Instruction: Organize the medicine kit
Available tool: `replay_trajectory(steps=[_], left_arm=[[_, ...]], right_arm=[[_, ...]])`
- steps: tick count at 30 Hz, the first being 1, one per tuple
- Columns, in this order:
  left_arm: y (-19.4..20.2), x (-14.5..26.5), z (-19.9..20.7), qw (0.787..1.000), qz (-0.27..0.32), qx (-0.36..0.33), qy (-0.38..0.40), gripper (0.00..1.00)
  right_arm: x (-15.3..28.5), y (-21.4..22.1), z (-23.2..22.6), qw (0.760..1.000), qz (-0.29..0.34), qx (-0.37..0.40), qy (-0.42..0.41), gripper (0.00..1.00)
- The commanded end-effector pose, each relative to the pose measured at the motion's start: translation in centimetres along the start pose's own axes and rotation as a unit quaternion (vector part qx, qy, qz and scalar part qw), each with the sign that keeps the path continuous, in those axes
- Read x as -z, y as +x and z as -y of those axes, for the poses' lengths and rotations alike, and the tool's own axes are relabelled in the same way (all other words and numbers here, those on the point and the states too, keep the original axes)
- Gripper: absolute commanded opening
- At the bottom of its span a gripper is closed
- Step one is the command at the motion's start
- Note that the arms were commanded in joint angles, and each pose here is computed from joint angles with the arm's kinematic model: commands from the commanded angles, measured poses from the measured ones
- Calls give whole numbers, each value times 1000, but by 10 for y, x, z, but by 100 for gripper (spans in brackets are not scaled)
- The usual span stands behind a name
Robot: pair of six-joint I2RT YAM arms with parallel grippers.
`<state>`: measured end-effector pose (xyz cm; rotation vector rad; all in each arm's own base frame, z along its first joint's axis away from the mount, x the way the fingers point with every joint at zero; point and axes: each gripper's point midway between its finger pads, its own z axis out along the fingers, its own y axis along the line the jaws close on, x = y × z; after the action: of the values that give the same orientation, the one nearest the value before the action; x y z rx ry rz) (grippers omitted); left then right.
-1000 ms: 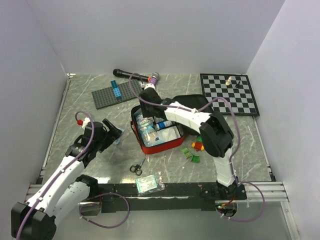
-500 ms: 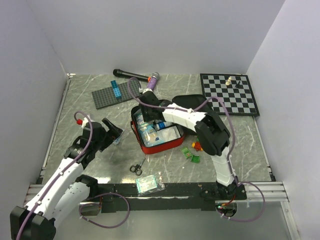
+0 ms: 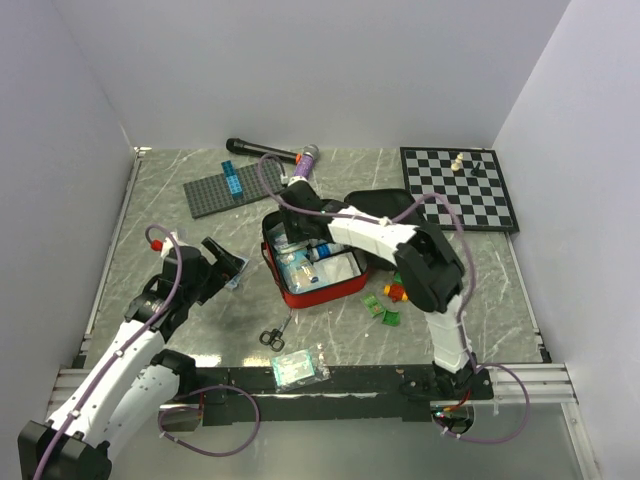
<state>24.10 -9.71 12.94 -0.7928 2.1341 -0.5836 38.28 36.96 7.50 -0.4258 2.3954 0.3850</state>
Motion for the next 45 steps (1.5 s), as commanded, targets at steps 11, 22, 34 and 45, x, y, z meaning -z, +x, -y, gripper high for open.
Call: replay_trajectory(steps=[11, 22, 34, 45], left_arm=[[-13, 7, 8, 1000, 27, 3, 16, 98], [4, 3, -2, 999, 8, 30, 24, 99], [8, 9, -6, 999, 5, 35, 25, 99], [6, 6, -11, 999, 10, 44, 6, 99]], right_arm=[[159, 51, -47, 982, 68, 115, -135, 45], [175, 222, -52, 959, -71, 223, -163, 67], [167, 262, -70, 936, -124, 279, -174, 72], [142, 278, -42, 942, -165, 285, -67, 48]])
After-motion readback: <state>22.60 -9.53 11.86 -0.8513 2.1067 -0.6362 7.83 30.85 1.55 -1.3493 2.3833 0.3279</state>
